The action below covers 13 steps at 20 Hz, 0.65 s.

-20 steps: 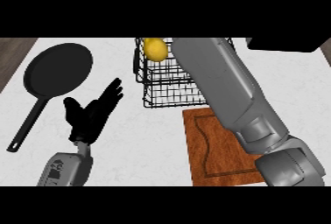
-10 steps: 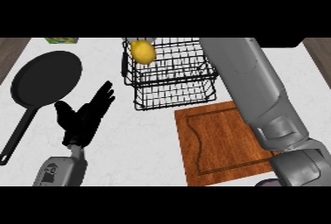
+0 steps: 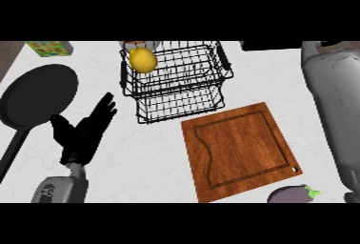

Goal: Pick the lemon from the cutting board and place it in the tiered basket

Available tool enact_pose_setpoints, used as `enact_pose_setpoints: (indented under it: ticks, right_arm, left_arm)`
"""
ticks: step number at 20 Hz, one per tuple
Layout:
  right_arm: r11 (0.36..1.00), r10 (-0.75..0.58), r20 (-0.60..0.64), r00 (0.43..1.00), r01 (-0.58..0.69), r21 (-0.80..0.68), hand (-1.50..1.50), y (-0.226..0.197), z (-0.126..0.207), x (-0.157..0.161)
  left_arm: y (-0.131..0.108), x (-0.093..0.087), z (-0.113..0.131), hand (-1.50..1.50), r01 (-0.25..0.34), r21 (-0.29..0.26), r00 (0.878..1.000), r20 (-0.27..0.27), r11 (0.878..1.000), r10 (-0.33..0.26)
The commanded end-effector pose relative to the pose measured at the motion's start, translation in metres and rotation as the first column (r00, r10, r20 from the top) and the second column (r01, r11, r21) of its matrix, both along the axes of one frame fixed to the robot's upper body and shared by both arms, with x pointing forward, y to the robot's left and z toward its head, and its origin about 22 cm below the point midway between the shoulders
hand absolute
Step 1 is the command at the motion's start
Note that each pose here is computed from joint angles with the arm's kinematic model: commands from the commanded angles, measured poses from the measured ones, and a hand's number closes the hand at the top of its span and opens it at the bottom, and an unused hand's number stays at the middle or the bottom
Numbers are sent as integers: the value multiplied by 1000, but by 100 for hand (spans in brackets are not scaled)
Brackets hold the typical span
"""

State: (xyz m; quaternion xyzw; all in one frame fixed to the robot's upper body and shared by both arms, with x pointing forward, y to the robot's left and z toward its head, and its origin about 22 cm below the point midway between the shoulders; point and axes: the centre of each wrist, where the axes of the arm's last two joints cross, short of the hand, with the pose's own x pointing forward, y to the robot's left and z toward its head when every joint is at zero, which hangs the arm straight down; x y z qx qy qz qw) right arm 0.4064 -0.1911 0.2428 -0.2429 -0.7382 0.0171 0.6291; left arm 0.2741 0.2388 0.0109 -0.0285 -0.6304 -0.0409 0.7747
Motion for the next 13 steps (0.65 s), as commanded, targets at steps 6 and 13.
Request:
enact_pose_setpoints:
  ticks: [6,13]
  right_arm:
    - [993,84,-32,996,-86,-85,-150,-126,16,-100]
    - [998,47,-7,999,-47,-48,-150,-216,29,-182]
  left_arm:
    - [18,-12,-4,0,-16,9,1000,0,1000,16]
    - [-3,-6,8,0,25,2,1000,12,1000,-25]
